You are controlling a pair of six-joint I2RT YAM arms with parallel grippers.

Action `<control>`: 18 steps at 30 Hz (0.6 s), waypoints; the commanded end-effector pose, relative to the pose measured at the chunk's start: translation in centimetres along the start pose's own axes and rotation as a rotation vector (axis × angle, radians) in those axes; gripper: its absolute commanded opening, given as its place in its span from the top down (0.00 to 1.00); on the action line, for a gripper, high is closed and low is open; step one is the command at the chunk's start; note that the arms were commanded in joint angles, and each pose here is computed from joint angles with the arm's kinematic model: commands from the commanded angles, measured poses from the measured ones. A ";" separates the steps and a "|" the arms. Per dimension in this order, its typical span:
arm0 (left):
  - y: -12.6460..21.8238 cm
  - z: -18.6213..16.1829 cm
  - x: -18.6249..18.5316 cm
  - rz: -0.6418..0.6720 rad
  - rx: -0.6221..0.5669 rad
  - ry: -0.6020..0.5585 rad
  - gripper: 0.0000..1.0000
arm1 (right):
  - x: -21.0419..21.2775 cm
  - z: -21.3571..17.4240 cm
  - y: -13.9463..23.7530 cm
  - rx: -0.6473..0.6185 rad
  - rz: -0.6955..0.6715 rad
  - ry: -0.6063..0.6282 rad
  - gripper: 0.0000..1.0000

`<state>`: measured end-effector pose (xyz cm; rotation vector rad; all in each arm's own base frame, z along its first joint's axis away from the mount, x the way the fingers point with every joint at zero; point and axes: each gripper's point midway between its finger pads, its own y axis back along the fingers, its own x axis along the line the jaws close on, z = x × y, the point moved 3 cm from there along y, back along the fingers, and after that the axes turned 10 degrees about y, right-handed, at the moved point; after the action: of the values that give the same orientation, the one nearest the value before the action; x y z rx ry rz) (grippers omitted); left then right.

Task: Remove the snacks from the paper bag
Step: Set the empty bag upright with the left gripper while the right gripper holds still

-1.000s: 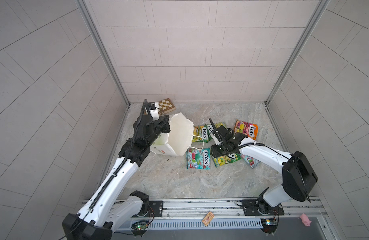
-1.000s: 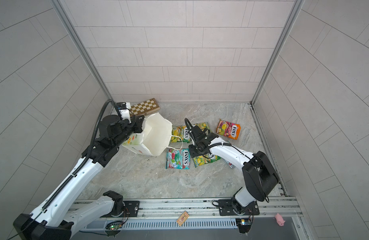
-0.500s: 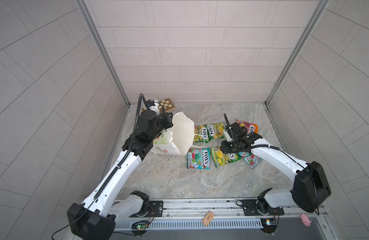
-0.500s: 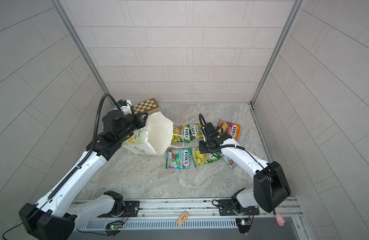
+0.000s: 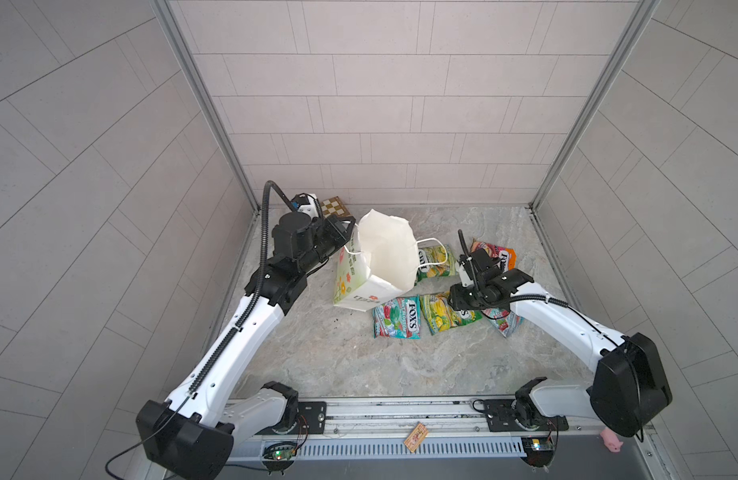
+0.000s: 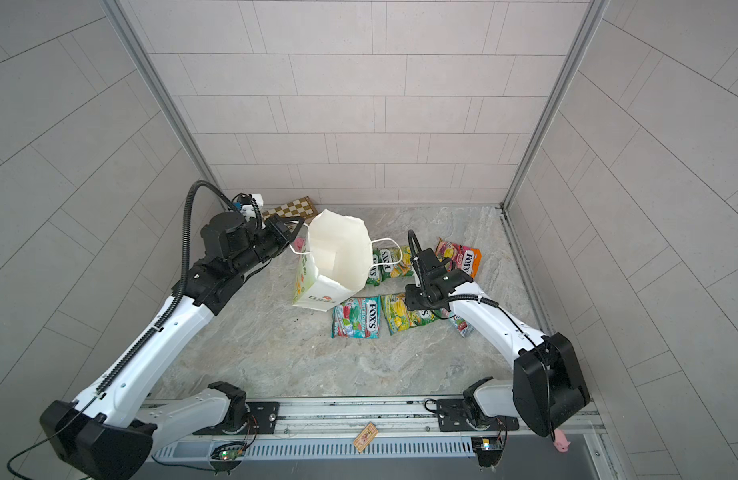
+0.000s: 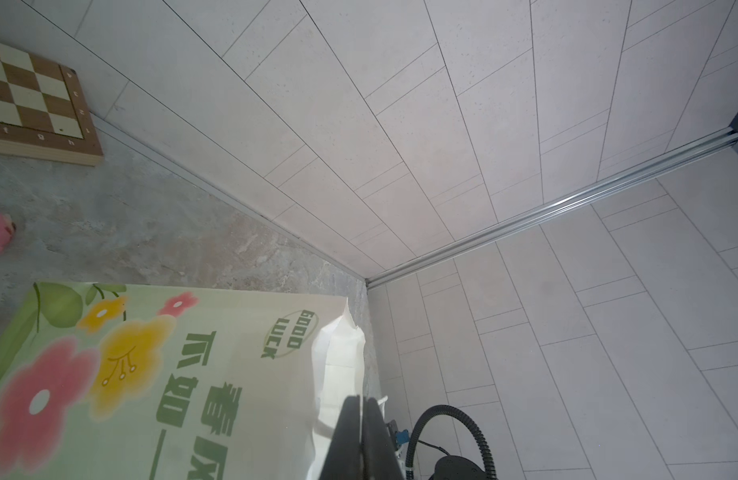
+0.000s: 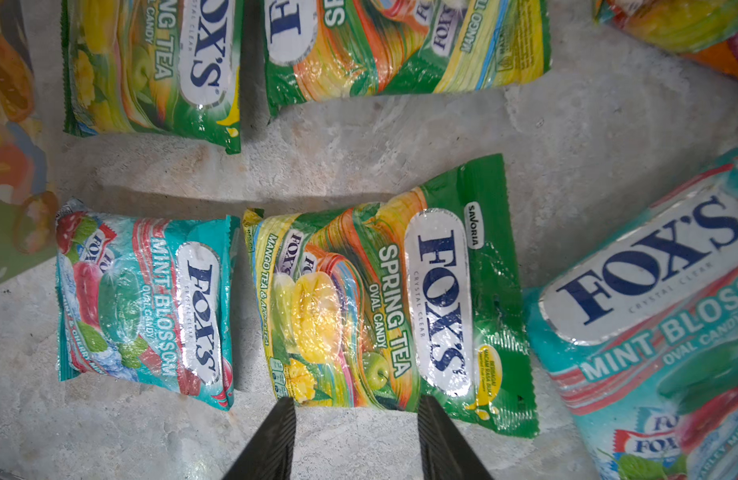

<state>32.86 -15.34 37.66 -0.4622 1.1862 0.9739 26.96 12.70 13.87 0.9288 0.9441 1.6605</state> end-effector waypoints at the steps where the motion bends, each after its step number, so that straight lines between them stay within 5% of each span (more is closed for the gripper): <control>1: -0.3 0.1 -0.7 -0.056 0.009 0.051 1.00 | -0.2 -0.3 0.4 0.003 -0.002 0.003 0.51; 18: -0.3 4.5 8.9 0.064 -0.064 0.132 1.00 | 0.0 -0.2 -0.2 0.020 0.009 -0.002 0.51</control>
<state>35.89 -9.26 30.10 -0.5337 1.3371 1.0924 26.92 12.84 13.71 0.9429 0.9461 1.6666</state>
